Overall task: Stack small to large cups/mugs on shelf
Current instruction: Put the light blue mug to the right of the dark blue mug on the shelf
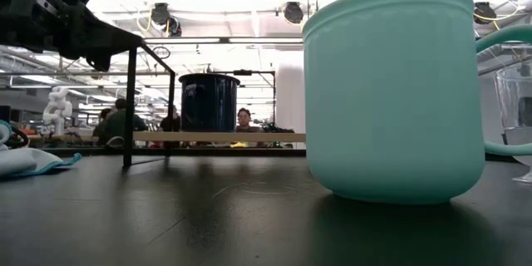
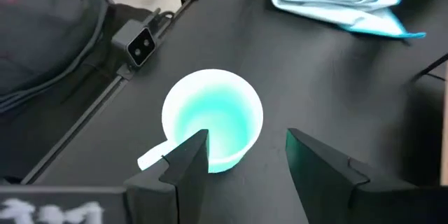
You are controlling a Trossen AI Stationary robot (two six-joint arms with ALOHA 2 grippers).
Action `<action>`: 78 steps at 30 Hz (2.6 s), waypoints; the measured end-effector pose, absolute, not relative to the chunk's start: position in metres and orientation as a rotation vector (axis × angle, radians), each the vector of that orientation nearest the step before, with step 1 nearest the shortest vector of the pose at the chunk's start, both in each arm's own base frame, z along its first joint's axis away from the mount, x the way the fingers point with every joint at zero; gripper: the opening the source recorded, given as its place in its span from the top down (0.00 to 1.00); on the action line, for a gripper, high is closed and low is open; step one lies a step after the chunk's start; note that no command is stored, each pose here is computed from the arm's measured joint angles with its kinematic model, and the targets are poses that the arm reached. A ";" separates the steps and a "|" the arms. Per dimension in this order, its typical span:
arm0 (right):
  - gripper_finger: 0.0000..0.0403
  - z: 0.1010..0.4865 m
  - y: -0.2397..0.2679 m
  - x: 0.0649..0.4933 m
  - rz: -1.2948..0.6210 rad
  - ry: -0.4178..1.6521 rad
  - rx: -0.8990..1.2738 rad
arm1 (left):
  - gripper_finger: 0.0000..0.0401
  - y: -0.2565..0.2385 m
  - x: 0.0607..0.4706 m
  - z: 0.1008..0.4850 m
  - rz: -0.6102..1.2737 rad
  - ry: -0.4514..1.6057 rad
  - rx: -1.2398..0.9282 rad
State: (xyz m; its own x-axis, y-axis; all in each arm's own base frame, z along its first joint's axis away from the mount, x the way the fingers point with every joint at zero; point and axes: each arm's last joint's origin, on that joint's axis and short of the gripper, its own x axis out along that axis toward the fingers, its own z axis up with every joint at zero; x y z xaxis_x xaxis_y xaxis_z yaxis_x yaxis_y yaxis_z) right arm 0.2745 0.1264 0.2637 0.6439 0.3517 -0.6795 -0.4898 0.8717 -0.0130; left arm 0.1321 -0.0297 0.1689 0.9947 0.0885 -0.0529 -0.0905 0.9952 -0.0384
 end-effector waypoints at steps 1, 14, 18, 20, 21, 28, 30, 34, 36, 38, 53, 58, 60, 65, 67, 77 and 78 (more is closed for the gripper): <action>0.55 0.261 0.127 0.276 0.481 0.733 -0.201 | 0.99 -0.030 0.132 0.169 0.090 0.052 -0.043; 0.55 0.247 0.110 0.295 0.346 0.803 0.035 | 0.99 -0.030 0.132 0.168 0.090 0.058 -0.058; 0.55 0.248 0.109 0.296 0.393 0.805 0.063 | 0.99 -0.030 0.132 0.167 0.091 0.067 -0.054; 0.55 0.246 0.110 0.298 0.396 0.797 0.060 | 0.99 -0.030 0.132 0.167 0.091 0.071 -0.053; 0.55 0.245 0.110 0.299 0.397 0.795 0.058 | 0.99 -0.030 0.132 0.167 0.091 0.073 -0.052; 0.55 0.229 0.113 0.307 0.409 0.822 0.013 | 0.99 -0.030 0.132 0.164 0.092 0.096 -0.041; 0.55 0.225 0.114 0.309 0.415 0.828 -0.010 | 0.99 -0.030 0.132 0.164 0.092 0.101 -0.040; 0.55 0.214 0.115 0.313 0.415 0.863 -0.031 | 0.99 -0.030 0.132 0.164 0.087 0.100 -0.041; 0.55 0.209 0.114 0.316 0.408 0.876 -0.030 | 0.99 -0.030 0.132 0.164 0.086 0.099 -0.042; 0.55 0.205 0.114 0.317 0.406 0.884 -0.030 | 0.99 -0.030 0.132 0.164 0.086 0.099 -0.044; 0.55 0.201 0.117 0.317 0.400 0.911 0.000 | 0.99 -0.030 0.132 0.164 0.085 0.099 -0.041; 0.55 0.201 0.117 0.317 0.398 0.913 0.003 | 0.99 -0.030 0.132 0.164 0.085 0.099 -0.040; 0.55 0.201 0.117 0.317 0.398 0.913 0.003 | 0.99 -0.030 0.132 0.164 0.085 0.099 -0.040; 0.55 0.201 0.117 0.317 0.398 0.915 0.003 | 0.99 -0.030 0.132 0.164 0.085 0.099 -0.040; 0.55 0.201 0.117 0.317 0.400 0.914 0.000 | 0.99 -0.030 0.132 0.164 0.085 0.099 -0.040; 0.55 0.193 0.121 0.319 0.402 0.926 -0.002 | 0.99 -0.030 0.132 0.164 0.084 0.102 -0.036; 0.55 0.192 0.121 0.320 0.399 0.930 0.003 | 0.99 -0.030 0.132 0.164 0.084 0.102 -0.036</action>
